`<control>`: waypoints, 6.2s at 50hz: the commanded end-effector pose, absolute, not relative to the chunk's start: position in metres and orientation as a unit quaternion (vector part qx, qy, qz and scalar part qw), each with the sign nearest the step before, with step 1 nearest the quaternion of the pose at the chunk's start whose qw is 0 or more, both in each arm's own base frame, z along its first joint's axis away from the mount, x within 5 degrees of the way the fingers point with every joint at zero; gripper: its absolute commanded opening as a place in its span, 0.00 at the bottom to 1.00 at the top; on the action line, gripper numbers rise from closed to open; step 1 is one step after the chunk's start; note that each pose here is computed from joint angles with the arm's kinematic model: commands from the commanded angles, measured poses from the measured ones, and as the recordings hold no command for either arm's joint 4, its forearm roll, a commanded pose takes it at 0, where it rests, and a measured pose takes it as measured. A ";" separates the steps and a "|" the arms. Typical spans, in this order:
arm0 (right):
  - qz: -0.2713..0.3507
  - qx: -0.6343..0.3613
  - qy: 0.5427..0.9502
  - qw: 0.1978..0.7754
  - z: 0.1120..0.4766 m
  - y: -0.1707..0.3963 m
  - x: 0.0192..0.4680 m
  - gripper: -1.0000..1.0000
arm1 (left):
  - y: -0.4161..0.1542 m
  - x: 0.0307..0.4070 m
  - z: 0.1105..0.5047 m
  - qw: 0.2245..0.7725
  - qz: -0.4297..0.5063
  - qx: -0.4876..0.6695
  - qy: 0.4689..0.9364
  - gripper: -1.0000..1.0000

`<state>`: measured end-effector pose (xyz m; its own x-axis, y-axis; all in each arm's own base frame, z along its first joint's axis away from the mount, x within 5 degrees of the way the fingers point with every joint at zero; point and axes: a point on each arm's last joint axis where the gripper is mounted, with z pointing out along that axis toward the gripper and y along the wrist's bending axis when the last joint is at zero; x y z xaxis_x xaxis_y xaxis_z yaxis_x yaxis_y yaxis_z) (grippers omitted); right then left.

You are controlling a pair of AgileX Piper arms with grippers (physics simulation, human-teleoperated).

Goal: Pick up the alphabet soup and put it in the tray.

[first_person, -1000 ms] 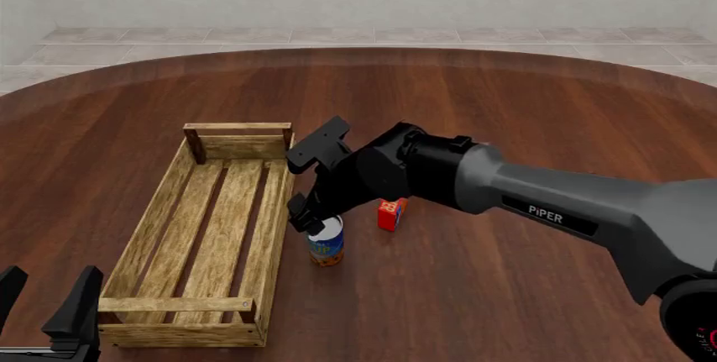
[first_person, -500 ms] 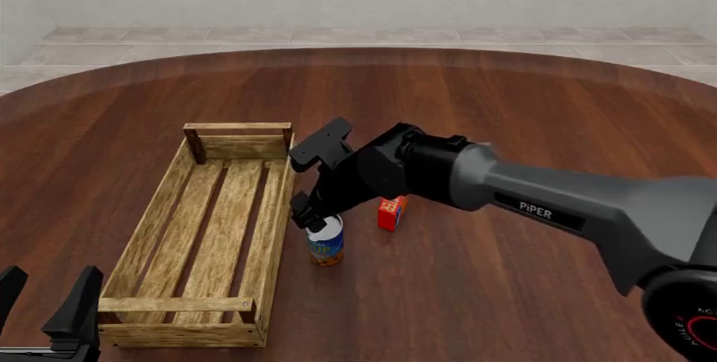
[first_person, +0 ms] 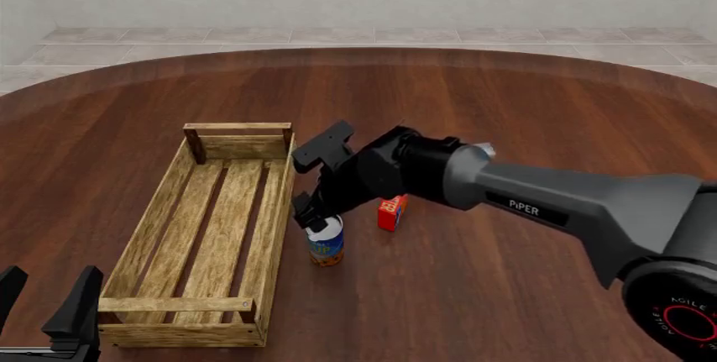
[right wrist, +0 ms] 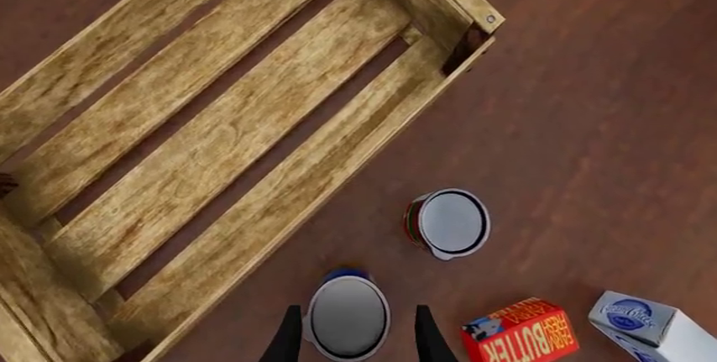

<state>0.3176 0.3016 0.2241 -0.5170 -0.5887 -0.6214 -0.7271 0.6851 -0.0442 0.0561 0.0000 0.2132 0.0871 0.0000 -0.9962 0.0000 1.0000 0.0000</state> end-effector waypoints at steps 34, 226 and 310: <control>0.114 -0.379 0.867 0.305 0.212 0.306 0.317 1.00 | 0.000 0.056 0.213 0.737 0.000 0.000 0.676 1.00; 0.115 -0.356 0.884 0.279 0.171 0.312 0.320 0.00 | 0.000 0.056 0.213 0.737 0.000 0.000 0.676 1.00; 0.167 -0.482 0.769 0.385 0.341 0.400 0.275 0.00 | 0.000 0.056 0.213 0.737 0.000 0.000 0.676 1.00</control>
